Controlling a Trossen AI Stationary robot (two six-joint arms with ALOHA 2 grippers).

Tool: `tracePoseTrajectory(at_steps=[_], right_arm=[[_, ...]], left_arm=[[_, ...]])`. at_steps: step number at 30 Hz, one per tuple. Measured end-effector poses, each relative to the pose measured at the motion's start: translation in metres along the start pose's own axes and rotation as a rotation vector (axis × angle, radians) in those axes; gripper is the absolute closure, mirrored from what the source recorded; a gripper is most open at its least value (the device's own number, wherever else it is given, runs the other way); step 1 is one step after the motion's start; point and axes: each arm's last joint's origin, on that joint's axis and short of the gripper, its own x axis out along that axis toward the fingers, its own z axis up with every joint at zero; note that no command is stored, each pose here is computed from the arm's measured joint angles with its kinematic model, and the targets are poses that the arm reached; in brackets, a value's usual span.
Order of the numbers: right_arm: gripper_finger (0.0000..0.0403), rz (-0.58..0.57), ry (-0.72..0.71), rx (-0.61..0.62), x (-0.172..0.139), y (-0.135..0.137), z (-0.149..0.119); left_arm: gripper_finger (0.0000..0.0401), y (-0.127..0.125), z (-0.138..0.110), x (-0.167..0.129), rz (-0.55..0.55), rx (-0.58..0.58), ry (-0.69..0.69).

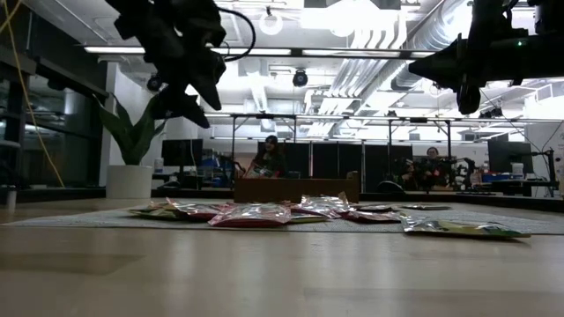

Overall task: Pick & Place Tea
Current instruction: Put the red tea bag into the left section of the wooden organizer

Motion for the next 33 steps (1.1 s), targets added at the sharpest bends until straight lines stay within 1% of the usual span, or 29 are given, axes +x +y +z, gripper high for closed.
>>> tracePoseTrajectory(at_steps=[3, 5, 7, 9, 11, 14, 17, 21, 25, 28, 30, 33], right_arm=[[0.0402, 0.0, 0.0, 0.0, 0.0, 0.0, 0.0], [0.0402, 0.0, 0.0, 0.0, 0.0, 0.0, 0.0], [0.0402, 0.0, 0.0, 0.0, 0.0, 0.0, 0.0], [0.0402, 0.0, 0.0, 0.0, 0.0, 0.0, 0.0], [0.0402, -0.001, 0.001, -0.001, 0.0, 0.0, 0.0], [0.0402, -0.003, 0.007, -0.004, 0.0, 0.0, -0.001], [0.0402, -0.005, 0.015, -0.008, 0.0, -0.001, -0.002], [0.0402, -0.006, 0.017, -0.009, 0.0, -0.001, -0.002], [0.0402, -0.007, 0.019, -0.01, 0.0, -0.001, -0.002], [0.0402, -0.008, 0.022, -0.012, 0.0, -0.001, -0.002], [0.0402, -0.009, 0.026, -0.013, 0.0, -0.001, -0.003], [0.0402, -0.009, 0.027, -0.014, 0.0, -0.001, -0.003]], left_arm=[[0.0217, -0.003, -0.017, 0.011, 0.017, -0.054, 0.023], [0.0217, -0.002, -0.032, 0.02, 0.024, -0.093, 0.05], [0.0217, -0.002, -0.049, 0.023, 0.013, -0.117, 0.052], [0.0217, -0.002, -0.062, 0.028, -0.032, -0.151, 0.017], [0.0217, 0.004, -0.076, 0.034, -0.039, -0.209, -0.001], [0.0217, 0.006, -0.093, 0.042, -0.067, -0.3, -0.024], [0.0217, 0.01, -0.109, 0.047, -0.027, -0.372, -0.003], [0.0217, 0.005, -0.11, 0.052, -0.041, -0.41, -0.042], [0.0217, 0.004, -0.109, 0.052, -0.062, -0.452, -0.055], [0.0217, 0.004, -0.108, 0.056, -0.061, -0.504, -0.056], [0.0217, 0.001, -0.106, 0.059, -0.092, -0.508, -0.073], [0.0217, 0.0, -0.105, 0.062, -0.105, -0.521, -0.088]])
